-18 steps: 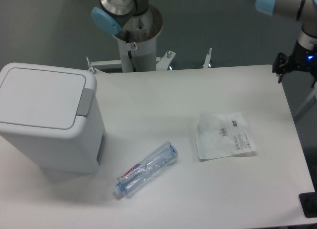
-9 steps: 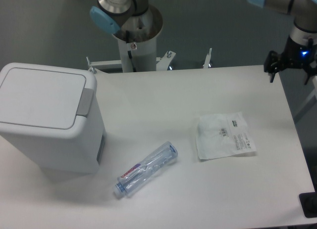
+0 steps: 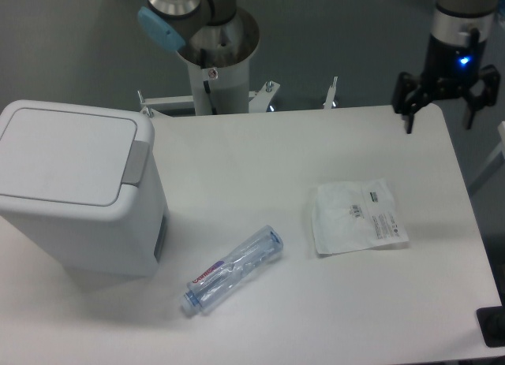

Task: Open the trash can
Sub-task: 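Swing the open gripper across the table toward the white trash can, then lower the gripper onto the lid edge of the white trash can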

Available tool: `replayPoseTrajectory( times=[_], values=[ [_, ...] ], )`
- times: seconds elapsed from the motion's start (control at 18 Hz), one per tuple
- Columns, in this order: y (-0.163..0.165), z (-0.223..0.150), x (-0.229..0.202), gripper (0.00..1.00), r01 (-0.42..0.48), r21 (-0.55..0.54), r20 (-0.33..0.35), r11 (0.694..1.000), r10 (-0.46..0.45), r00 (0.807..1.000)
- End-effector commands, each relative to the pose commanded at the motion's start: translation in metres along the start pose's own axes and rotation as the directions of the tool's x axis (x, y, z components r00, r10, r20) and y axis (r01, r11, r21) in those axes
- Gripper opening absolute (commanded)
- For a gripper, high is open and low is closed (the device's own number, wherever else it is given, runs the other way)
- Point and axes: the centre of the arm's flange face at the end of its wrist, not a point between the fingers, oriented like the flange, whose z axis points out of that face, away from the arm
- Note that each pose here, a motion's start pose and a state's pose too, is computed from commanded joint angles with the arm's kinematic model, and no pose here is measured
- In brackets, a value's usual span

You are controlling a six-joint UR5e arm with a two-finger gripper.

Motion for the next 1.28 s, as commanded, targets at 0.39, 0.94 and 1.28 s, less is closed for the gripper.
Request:
replayPoseTrajectory(
  times=[0.39, 0.94, 1.28],
  values=[
    [-0.004, 0.011, 0.081, 1.00, 0.047, -0.104, -0.183, 0.993, -0.066, 0.981],
    [-0.014, -0.004, 0.147, 1.00, 0.124, -0.094, -0.239, 0.988, -0.143, 0.960],
    [-0.029, 0.005, 0.226, 1.00, 0.094, -0.117, -0.275, 0.989, -0.123, 0.954]
  ],
)
